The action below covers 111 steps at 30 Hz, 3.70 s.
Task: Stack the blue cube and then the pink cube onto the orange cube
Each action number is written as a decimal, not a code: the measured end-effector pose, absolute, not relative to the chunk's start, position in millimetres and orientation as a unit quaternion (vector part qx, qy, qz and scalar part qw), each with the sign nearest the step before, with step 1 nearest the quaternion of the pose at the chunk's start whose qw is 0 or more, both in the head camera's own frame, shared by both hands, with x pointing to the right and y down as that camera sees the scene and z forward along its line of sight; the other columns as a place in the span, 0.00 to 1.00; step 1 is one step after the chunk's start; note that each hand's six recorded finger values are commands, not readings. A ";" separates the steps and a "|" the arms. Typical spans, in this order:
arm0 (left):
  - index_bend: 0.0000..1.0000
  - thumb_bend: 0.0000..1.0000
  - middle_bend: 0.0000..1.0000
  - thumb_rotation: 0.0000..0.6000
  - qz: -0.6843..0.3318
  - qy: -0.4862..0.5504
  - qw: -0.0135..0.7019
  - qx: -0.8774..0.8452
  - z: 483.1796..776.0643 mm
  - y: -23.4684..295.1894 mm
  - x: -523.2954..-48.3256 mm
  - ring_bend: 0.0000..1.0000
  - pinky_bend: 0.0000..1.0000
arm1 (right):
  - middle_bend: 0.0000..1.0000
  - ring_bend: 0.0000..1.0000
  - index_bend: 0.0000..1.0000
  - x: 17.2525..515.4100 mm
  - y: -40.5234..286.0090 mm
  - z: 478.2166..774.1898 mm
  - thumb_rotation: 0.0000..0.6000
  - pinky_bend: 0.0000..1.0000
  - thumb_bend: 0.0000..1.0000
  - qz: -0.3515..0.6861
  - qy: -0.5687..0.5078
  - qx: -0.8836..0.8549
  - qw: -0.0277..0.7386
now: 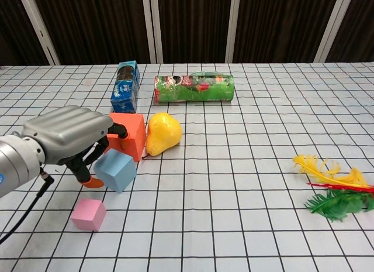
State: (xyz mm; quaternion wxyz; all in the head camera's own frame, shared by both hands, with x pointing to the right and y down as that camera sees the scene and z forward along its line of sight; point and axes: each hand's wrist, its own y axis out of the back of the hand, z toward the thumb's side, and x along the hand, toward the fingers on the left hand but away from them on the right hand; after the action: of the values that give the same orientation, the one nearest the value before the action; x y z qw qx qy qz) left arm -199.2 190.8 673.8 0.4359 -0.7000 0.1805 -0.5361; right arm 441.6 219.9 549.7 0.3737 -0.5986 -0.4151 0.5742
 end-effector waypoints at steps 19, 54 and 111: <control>0.42 0.22 0.76 1.00 -0.536 0.183 0.443 -0.695 684.6 197.3 -203.2 0.68 0.83 | 0.08 0.11 0.04 442.8 220.2 550.0 1.00 0.08 0.17 0.575 -0.416 -0.602 0.366; 0.51 0.26 0.79 1.00 -0.603 0.300 0.372 -0.639 599.6 121.3 -225.1 0.71 0.85 | 0.08 0.11 0.04 439.4 222.2 554.7 1.00 0.08 0.17 0.582 -0.404 -0.610 0.355; 0.51 0.27 0.79 1.00 -0.670 0.277 0.351 -0.592 640.1 101.2 -163.8 0.71 0.85 | 0.08 0.11 0.04 448.8 219.3 554.4 1.00 0.08 0.17 0.586 -0.415 -0.605 0.345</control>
State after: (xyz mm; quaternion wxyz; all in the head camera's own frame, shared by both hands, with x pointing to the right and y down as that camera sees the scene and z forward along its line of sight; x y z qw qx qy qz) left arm -163.8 101.2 640.1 0.3507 -0.5923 0.2771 -0.6704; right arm 448.8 219.3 554.4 0.3450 -0.6046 -0.4147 0.5861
